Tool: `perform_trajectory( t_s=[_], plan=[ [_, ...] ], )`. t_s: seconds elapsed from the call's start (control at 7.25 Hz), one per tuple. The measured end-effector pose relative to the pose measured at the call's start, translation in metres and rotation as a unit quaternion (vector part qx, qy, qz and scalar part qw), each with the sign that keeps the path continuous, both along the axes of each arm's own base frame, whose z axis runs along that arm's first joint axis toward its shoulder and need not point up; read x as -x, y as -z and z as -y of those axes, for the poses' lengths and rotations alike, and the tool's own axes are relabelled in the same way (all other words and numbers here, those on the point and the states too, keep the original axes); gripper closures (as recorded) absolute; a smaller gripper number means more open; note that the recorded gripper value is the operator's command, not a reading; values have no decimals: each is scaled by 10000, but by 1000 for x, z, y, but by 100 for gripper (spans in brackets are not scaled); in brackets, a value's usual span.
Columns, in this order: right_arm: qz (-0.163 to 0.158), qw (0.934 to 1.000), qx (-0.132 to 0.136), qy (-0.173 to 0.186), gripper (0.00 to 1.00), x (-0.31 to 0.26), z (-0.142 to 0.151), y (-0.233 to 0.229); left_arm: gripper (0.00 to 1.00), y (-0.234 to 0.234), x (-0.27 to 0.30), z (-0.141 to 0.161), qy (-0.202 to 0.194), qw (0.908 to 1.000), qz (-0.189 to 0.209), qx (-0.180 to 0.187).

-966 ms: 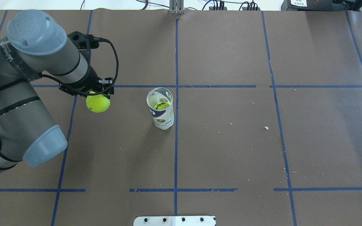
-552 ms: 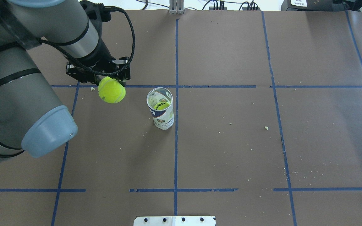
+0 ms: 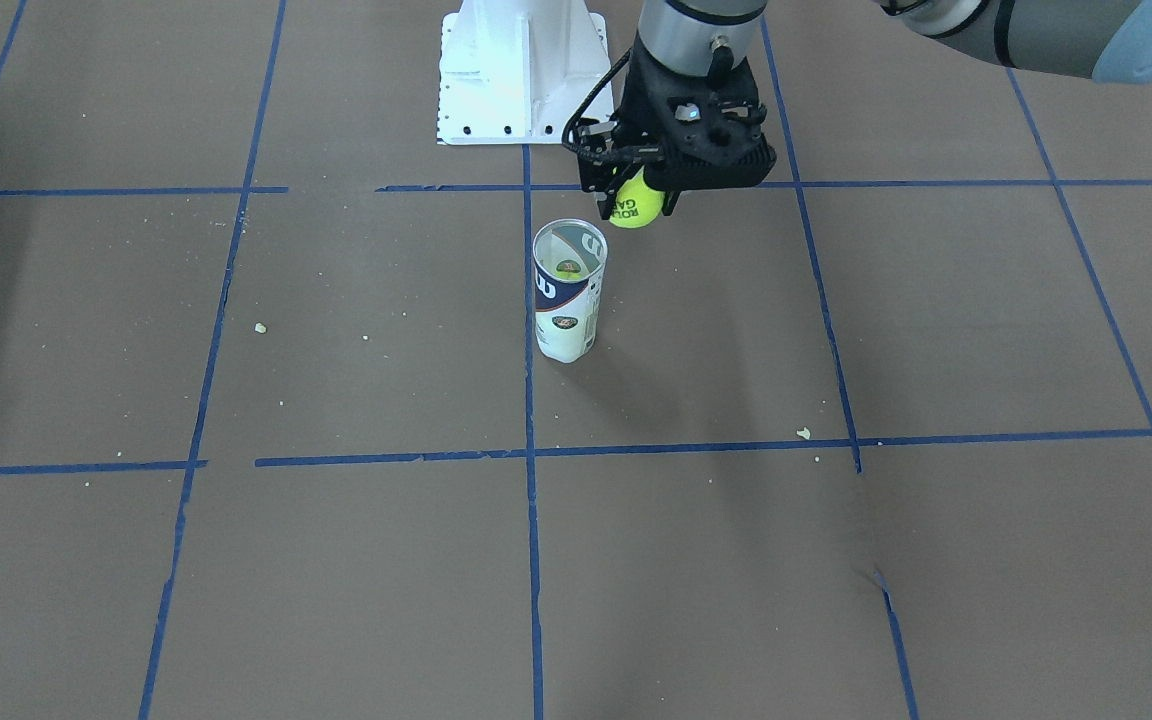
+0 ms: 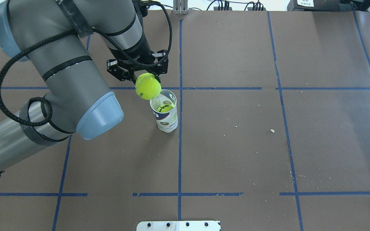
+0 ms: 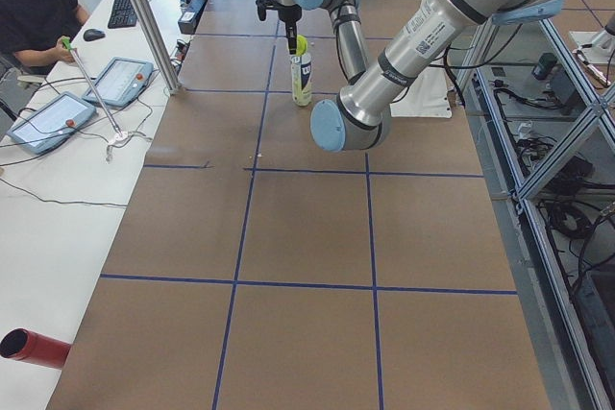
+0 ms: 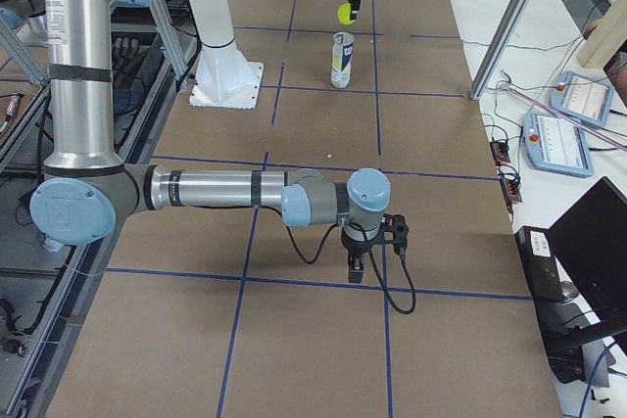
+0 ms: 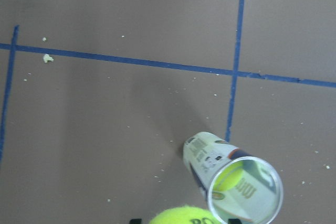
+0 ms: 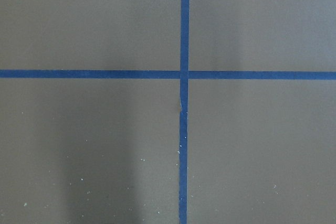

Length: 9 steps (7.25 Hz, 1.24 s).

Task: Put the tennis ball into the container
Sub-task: 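Lift the ball with the left gripper and carry it over the clear container, then open the left gripper to drop the ball into the container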

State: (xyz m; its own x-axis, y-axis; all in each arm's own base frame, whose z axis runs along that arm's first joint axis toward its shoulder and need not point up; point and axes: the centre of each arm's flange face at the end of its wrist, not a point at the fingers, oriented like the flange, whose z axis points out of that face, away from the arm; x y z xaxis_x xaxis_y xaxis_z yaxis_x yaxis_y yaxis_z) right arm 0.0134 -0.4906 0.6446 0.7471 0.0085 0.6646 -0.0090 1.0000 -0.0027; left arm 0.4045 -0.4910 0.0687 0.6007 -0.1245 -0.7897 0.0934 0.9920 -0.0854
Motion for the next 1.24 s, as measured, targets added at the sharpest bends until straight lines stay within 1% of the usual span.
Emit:
perform_trajectory(
  t_s=[0.28,0.69,0.83,0.97,1.24],
  plan=[
    [0,10000,0,0,0,0,0,0,100,-1,-10,5,-19,10000,-53,-35],
    [0,10000,0,0,0,0,0,0,100,-3,-25,1,-124,9998,-111,-79],
    [0,10000,0,0,0,0,0,0,93,-3,-28,-1,-153,9998,-127,-93],
    [0,10000,0,0,0,0,0,0,1,-3,-30,-2,-173,9997,-134,-98],
    [0,10000,0,0,0,0,0,0,0,-5,-30,-4,-184,9996,-160,-121]
  ],
)
